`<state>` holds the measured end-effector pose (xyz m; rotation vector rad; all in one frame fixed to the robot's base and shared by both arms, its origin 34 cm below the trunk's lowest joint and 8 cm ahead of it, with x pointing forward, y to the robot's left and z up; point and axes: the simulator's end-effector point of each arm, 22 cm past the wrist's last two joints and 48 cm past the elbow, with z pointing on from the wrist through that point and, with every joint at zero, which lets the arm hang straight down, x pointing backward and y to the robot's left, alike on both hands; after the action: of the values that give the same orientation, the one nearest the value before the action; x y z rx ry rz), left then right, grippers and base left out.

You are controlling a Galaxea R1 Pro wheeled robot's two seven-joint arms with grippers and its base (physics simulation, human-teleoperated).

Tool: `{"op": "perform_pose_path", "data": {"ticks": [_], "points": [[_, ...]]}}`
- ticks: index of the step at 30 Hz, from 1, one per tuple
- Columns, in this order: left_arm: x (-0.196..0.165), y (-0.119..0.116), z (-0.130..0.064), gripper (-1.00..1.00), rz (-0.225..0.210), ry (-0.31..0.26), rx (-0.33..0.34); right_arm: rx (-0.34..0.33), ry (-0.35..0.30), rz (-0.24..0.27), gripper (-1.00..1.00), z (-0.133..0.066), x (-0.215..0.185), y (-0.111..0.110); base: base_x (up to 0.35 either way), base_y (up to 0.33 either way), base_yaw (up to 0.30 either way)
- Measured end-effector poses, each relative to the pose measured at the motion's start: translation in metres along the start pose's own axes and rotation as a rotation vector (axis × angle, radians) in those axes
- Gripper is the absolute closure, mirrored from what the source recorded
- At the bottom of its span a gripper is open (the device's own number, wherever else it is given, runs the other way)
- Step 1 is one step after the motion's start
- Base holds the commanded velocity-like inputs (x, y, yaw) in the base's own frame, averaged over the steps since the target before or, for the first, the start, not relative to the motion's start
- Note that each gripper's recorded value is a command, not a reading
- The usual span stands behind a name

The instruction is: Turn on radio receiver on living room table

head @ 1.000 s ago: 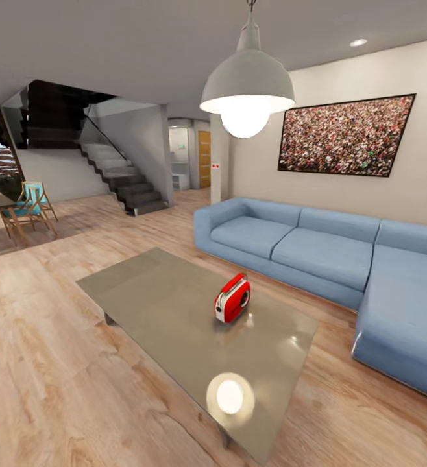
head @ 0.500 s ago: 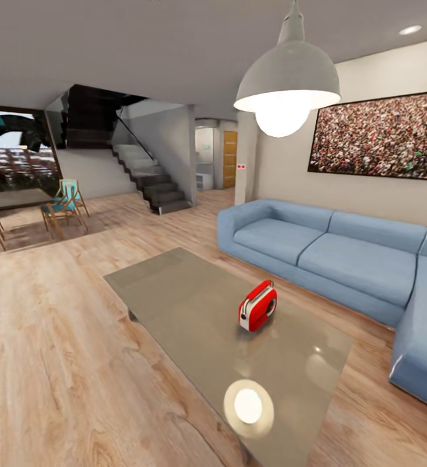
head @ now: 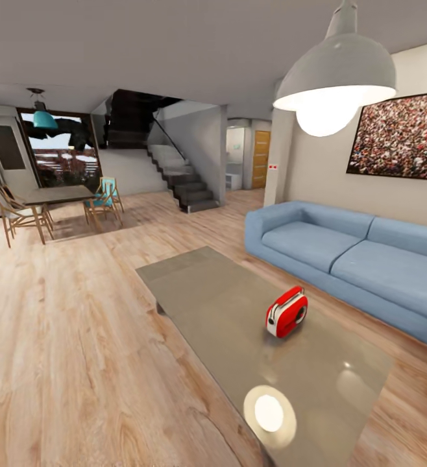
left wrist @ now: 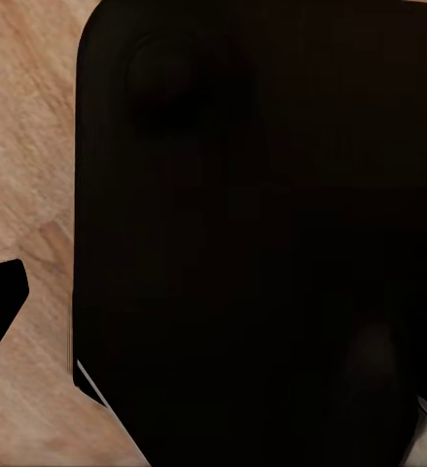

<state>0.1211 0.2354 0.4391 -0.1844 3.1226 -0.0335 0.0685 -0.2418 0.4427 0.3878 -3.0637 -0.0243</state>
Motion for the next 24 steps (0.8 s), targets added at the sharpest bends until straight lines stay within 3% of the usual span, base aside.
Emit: {"op": "perform_pose_path", "data": {"ticks": [12, 24], "points": [[-0.0003, 0.0011, 0.0000, -1.00, 0.000, -0.001, -0.001, 0.000, 0.000, -0.001, -1.00, 0.0000, 0.0001, 0.0002, 0.064, 0.000, 0.287], [-0.0006, 0.0021, 0.0000, -1.00, -0.002, -0.002, -0.002, -0.002, 0.000, 0.001, -1.00, 0.0000, 0.0000, 0.0005, 0.308, 0.039, 0.042]]}}
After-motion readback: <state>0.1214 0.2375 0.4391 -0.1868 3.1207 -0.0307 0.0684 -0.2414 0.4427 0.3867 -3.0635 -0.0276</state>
